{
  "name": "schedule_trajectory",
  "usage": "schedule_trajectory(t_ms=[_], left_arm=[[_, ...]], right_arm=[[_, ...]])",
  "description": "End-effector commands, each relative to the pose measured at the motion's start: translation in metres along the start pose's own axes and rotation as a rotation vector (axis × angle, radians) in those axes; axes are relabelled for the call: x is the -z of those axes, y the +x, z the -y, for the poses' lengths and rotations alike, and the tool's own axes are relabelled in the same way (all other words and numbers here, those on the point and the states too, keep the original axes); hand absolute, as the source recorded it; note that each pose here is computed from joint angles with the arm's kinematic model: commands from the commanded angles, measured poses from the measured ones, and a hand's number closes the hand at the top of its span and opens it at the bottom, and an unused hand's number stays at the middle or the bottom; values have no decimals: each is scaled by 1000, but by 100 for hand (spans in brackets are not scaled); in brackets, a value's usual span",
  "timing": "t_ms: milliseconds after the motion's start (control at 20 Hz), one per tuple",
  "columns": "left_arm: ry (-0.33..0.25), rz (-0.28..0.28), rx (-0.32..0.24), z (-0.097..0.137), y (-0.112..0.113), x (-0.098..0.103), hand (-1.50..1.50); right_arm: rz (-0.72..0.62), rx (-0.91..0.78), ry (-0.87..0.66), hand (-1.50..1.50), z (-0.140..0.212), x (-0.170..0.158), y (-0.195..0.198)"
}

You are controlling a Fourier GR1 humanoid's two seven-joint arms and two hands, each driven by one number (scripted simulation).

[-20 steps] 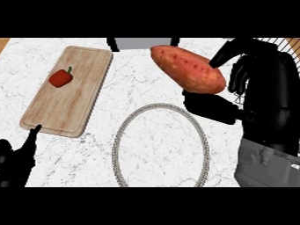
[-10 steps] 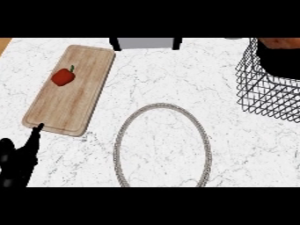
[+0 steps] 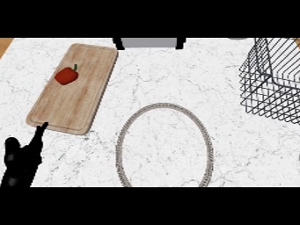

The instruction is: Pick the sweet potato from the placemat and place it in the basket

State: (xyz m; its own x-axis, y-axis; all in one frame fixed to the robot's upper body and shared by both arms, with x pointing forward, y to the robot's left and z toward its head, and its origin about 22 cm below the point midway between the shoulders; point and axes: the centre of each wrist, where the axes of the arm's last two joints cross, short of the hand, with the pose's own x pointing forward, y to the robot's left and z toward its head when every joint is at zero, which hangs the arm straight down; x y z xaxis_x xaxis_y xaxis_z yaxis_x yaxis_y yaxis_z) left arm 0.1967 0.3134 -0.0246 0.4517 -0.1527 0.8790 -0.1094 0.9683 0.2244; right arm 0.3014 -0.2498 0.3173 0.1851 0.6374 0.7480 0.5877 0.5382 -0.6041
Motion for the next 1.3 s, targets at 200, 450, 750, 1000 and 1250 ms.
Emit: schedule_trajectory(t_ms=[200, 450, 750, 1000, 1250], left_arm=[[-99, -76, -44, 30, -12, 12, 0], [-94, -95, -53, 21, -8, 7, 0], [-100, -99, -39, 19, -14, 11, 0], [-95, -97, -40, 11, -16, 4, 0], [-85, -95, -40, 22, -4, 7, 0]], right_arm=[[-80, 10, 20, 150, -10, 44, -41], [-163, 200, 35, 150, -4, 59, -74], [-144, 200, 24, 150, -24, 66, -128], [-261, -26, -46, 150, -18, 71, -163], [-192, -124, 26, 150, -23, 70, -180]])
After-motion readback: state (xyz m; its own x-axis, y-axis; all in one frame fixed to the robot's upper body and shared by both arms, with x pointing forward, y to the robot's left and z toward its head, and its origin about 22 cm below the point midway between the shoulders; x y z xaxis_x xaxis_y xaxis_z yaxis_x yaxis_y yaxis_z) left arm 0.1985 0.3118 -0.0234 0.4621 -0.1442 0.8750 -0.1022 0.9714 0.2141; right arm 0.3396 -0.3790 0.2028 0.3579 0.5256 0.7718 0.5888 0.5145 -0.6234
